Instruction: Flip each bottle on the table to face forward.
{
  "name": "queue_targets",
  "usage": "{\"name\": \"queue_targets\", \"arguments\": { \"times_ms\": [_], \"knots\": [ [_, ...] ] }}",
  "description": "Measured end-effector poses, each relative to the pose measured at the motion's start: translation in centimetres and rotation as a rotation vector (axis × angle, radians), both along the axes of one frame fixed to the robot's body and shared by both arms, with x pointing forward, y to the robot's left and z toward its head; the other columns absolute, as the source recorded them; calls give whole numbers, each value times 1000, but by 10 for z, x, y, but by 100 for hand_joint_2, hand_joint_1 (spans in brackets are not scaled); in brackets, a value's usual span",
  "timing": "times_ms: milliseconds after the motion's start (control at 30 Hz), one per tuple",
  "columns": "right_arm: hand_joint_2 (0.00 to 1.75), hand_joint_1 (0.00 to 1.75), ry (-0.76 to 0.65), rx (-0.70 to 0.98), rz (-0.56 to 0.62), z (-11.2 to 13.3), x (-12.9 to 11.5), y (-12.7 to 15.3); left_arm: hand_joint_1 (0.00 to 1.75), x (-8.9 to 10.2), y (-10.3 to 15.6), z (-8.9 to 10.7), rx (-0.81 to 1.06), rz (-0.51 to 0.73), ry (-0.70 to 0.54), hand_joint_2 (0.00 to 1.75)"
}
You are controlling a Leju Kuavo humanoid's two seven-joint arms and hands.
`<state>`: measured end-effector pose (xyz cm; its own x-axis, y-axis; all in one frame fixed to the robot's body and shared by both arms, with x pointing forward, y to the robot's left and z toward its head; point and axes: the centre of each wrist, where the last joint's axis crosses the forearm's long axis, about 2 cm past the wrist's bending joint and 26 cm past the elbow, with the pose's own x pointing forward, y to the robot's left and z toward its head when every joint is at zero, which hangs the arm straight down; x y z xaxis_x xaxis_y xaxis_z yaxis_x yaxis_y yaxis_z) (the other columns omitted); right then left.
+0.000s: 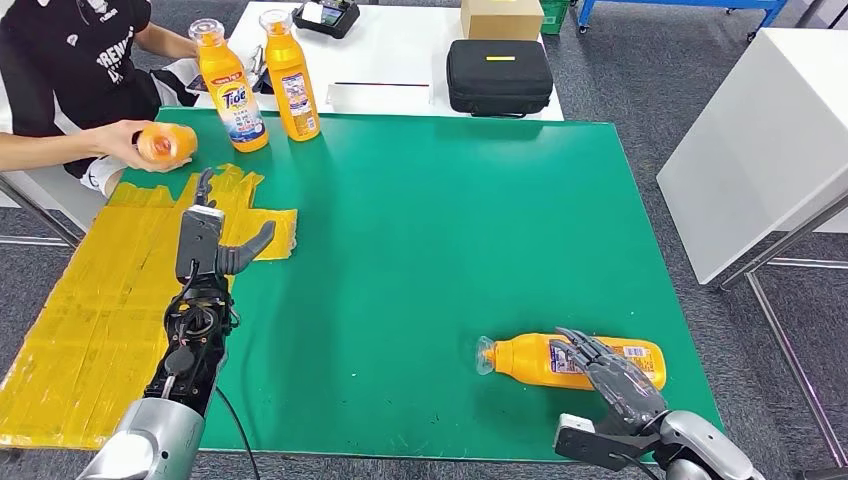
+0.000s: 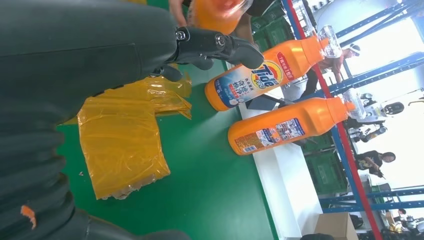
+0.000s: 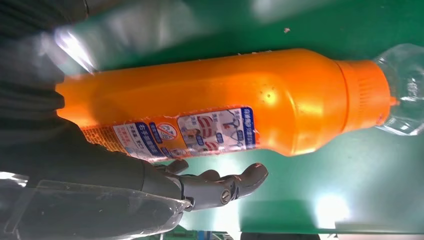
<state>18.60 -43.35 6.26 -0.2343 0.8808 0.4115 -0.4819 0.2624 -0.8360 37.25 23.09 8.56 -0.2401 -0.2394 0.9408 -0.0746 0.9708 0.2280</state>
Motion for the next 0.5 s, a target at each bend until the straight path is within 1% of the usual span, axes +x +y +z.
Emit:
{"name": "queue_targets", "arguments": {
  "times_ms": [267,500],
  "knots": [
    [175,0,10,-9,-12,-2,0,-4,0,1,0,0,-1,3,-2,175],
    [175,0,10,-95,-87,-6,7,-13,0,2,3,2,-22,23,-11,175]
  ]
}}
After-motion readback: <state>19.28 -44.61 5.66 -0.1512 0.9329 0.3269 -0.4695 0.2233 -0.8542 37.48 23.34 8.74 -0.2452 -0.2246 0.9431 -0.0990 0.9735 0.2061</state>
